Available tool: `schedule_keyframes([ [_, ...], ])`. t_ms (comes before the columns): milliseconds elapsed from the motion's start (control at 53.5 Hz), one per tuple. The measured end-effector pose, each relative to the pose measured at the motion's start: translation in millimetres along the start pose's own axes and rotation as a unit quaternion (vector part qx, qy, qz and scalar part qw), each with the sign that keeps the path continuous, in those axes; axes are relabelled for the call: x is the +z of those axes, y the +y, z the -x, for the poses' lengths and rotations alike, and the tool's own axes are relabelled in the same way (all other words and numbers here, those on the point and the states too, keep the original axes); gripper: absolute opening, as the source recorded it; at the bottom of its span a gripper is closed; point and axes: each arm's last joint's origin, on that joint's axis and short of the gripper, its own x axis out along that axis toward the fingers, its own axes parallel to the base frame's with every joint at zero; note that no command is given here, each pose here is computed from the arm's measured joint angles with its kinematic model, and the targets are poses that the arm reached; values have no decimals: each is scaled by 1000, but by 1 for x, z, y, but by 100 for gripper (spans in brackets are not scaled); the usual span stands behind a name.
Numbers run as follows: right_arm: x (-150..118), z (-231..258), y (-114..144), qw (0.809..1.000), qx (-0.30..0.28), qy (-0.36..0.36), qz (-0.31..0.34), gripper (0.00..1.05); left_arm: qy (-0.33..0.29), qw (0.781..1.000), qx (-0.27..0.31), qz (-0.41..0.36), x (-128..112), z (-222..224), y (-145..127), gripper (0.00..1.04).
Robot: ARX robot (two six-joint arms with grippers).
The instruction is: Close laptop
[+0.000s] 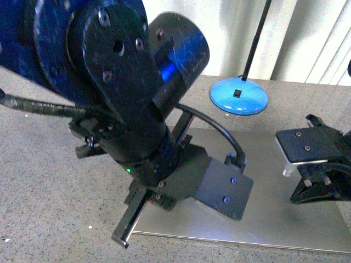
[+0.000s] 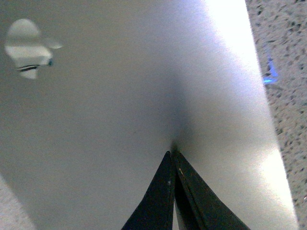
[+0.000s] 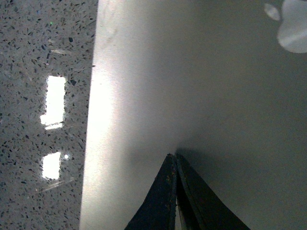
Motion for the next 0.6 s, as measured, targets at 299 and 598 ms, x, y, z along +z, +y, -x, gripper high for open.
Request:
schedule_keyframes([
  [299, -2, -4, 3, 1000, 6, -2, -4, 3, -4, 1000, 4, 9, 1, -1, 0, 4],
  [598, 1, -1, 0, 1000, -11, -14, -5, 3, -9, 1000, 21, 16, -3, 10, 5, 4],
])
